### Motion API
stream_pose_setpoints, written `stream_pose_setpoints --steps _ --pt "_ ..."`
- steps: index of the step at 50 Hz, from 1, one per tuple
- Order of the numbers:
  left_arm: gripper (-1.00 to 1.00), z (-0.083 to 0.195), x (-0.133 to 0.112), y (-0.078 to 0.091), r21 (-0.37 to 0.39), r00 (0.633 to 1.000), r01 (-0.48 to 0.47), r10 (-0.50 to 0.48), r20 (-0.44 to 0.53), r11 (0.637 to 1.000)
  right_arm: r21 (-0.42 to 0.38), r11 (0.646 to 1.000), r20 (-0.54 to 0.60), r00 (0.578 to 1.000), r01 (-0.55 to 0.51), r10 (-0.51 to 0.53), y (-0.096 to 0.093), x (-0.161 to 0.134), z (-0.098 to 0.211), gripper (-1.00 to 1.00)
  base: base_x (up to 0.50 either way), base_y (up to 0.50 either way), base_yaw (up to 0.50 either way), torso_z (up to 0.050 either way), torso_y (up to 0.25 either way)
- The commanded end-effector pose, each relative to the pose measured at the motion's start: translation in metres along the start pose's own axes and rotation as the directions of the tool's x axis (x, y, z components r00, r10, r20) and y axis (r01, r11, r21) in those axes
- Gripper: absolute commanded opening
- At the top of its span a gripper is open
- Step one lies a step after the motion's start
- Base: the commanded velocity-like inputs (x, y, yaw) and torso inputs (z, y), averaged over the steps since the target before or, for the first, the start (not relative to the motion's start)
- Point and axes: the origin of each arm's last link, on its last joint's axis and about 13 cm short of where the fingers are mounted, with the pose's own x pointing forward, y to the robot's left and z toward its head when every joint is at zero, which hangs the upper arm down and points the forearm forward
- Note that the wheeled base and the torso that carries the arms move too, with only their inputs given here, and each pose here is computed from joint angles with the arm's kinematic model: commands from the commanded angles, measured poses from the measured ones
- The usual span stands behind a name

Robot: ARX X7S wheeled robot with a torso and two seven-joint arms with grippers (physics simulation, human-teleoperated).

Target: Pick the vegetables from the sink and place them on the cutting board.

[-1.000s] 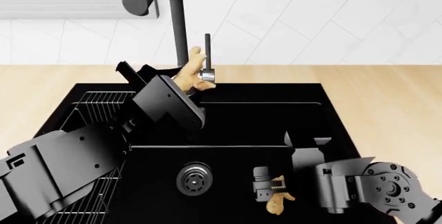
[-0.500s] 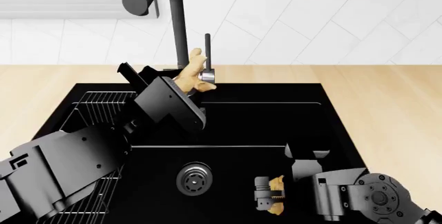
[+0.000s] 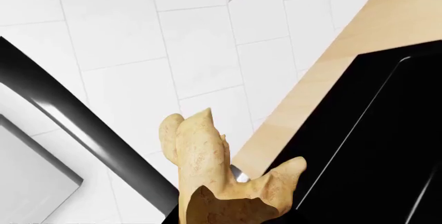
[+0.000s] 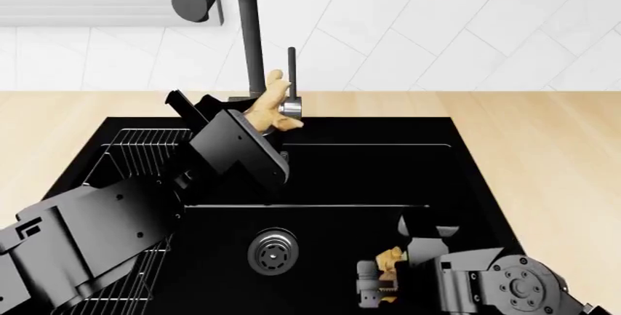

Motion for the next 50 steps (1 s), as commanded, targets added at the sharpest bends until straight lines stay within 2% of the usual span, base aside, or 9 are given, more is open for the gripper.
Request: stream_pose_setpoints --steps 1,16,17,24,31,37,43,50 --pt "-1.0 -0.001 0.0 0.0 -0.014 1.0 -0.007 0.007 -0.003 1.0 0.009 1.0 -0.022 1.0 -0.007 0.007 -0.002 0.01 -0.005 1.0 0.0 0.0 0.0 0.0 0.0" --pt "-1.0 -0.002 0.0 -0.001 -0.013 1.0 -0.008 0.008 -0.006 1.0 0.019 1.0 -0.071 0.997 -0.012 0.014 -0.003 0.03 -0.015 1.0 0.0 0.0 0.0 0.0 0.0" --pt "-1.0 -0.002 0.0 -0.001 -0.013 1.0 -0.008 0.008 -0.006 1.0 0.02 1.0 -0.074 0.997 -0.012 0.013 -0.003 0.031 -0.015 -1.0 0.0 0.0 0.01 0.0 0.0" --pt "-1.0 -0.003 -0.001 -0.001 -0.013 1.0 -0.01 0.009 -0.009 1.0 0.022 1.0 -0.097 0.995 -0.022 0.024 -0.003 0.035 -0.019 -1.0 0.01 0.0 0.01 0.0 0.0" --pt "-1.0 0.0 -0.002 0.0 -0.017 1.0 -0.011 0.011 -0.001 1.0 -0.021 1.0 0.022 1.0 -0.007 0.008 -0.001 0.006 0.005 -1.0 0.0 0.0 0.01 0.0 0.0" --pt "-1.0 0.001 -0.002 0.0 -0.029 1.0 -0.004 0.004 0.009 1.0 -0.053 0.999 0.147 0.989 -0.004 0.011 0.002 -0.029 0.03 -1.0 0.0 0.0 0.0 0.0 0.0" --pt "-1.0 0.003 -0.003 -0.001 -0.046 1.0 0.017 -0.016 0.016 0.999 -0.083 0.996 0.278 0.959 -0.032 0.054 0.008 -0.065 0.047 -1.0 0.0 0.0 0.0 0.0 0.0" --pt "-1.0 0.006 -0.004 -0.002 -0.059 0.998 0.031 -0.028 0.051 0.998 -0.15 0.988 0.427 0.898 -0.046 0.107 0.015 -0.109 0.062 -1.0 0.0 0.0 0.0 0.0 0.0"
